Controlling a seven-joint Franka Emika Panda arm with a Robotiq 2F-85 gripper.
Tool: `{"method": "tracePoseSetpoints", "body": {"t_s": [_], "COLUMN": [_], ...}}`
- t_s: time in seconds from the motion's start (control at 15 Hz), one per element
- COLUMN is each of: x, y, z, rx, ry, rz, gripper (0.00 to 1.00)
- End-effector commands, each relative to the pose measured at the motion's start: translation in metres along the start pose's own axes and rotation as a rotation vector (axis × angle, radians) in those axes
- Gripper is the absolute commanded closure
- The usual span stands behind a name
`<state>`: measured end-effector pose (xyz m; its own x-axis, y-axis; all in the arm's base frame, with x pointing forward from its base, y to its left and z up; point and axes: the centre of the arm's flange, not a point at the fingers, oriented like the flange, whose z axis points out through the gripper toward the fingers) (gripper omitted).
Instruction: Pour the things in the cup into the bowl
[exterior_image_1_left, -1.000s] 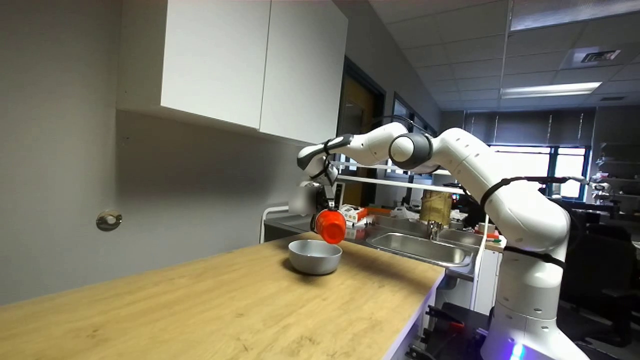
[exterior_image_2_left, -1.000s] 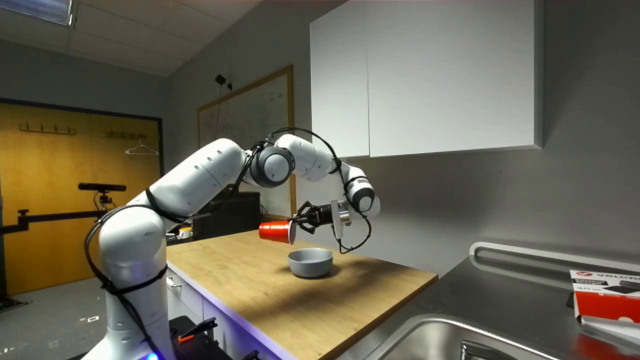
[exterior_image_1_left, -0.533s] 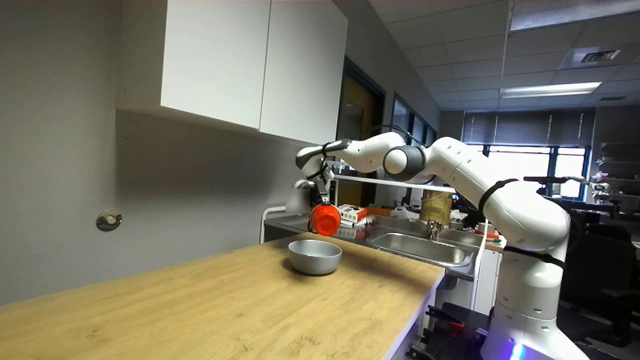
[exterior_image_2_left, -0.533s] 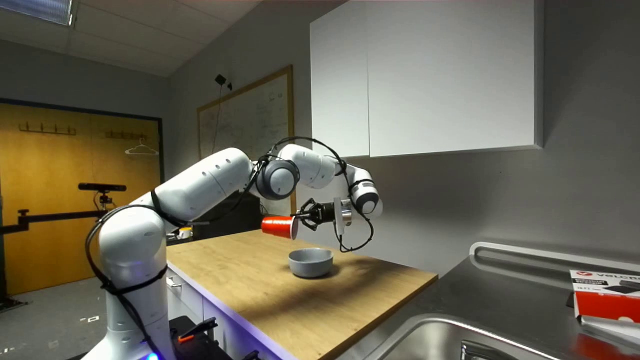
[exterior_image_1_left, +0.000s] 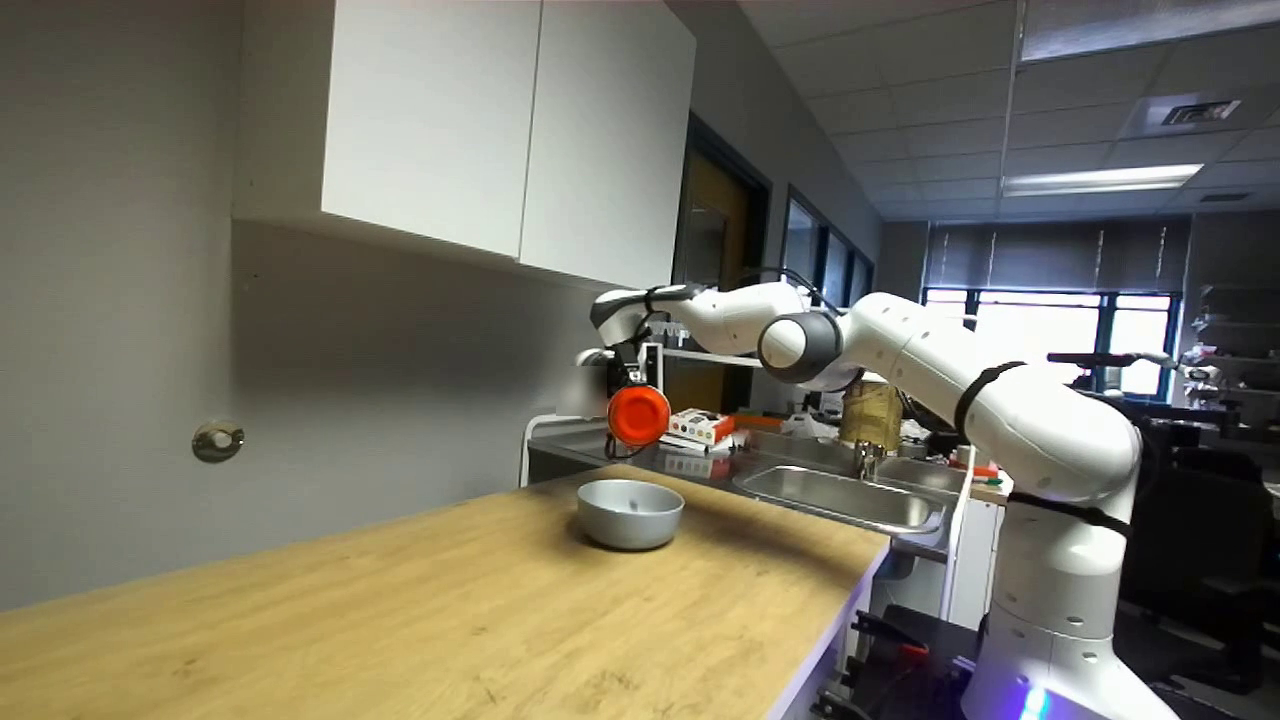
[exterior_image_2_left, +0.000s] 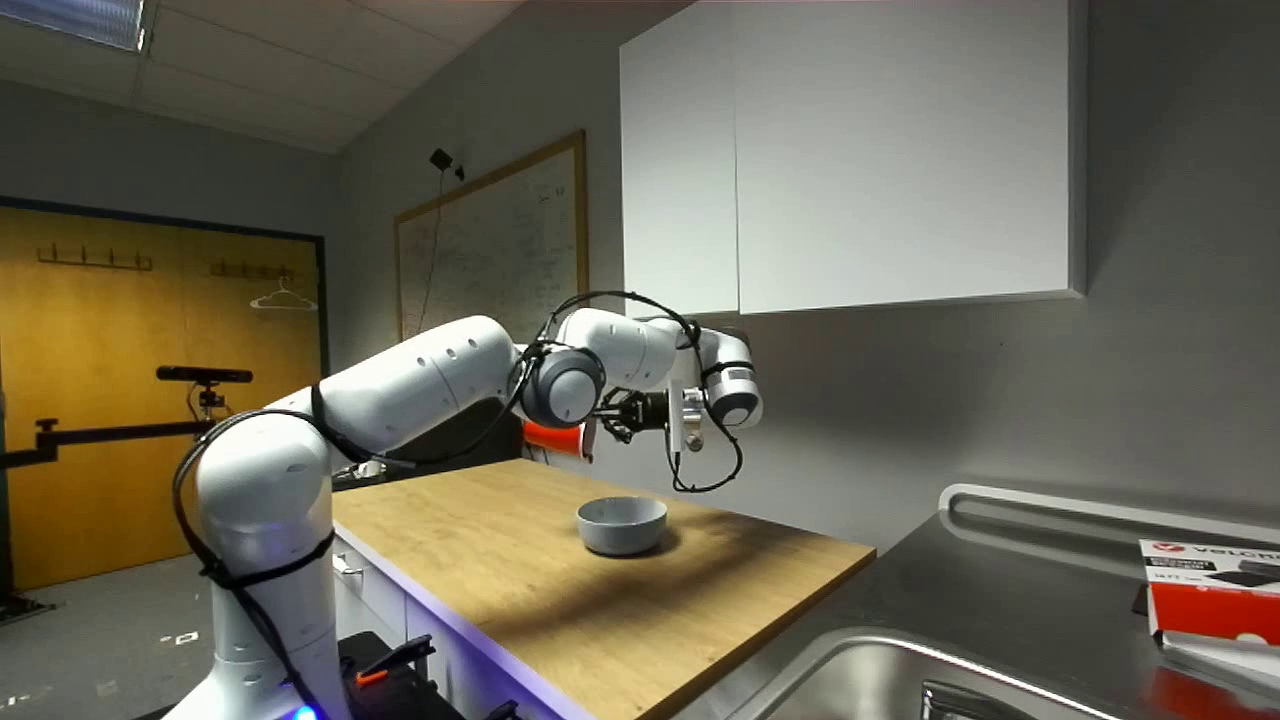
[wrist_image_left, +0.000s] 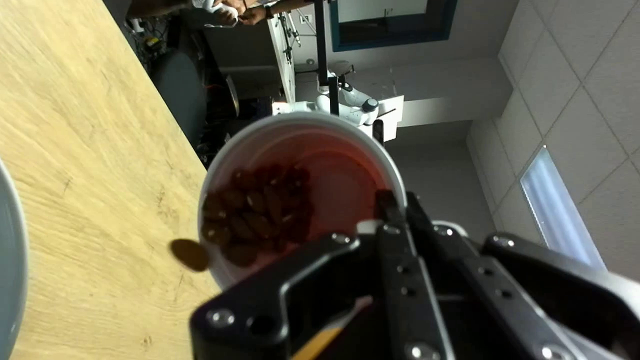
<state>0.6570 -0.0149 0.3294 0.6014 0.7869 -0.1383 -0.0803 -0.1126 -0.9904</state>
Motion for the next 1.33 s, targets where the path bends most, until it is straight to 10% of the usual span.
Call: {"method": "tracePoseSetpoints", "body": {"t_s": [0.0,1.27], "x": [0.021,-0.022], "y": [-0.003,0.004], "z": [-0.045,-0.073], "rx": [0.025,0.104], "ry": [-0.010,0.007], "rz": [0.005,-0.046], "gripper": [0.98,0.98]}}
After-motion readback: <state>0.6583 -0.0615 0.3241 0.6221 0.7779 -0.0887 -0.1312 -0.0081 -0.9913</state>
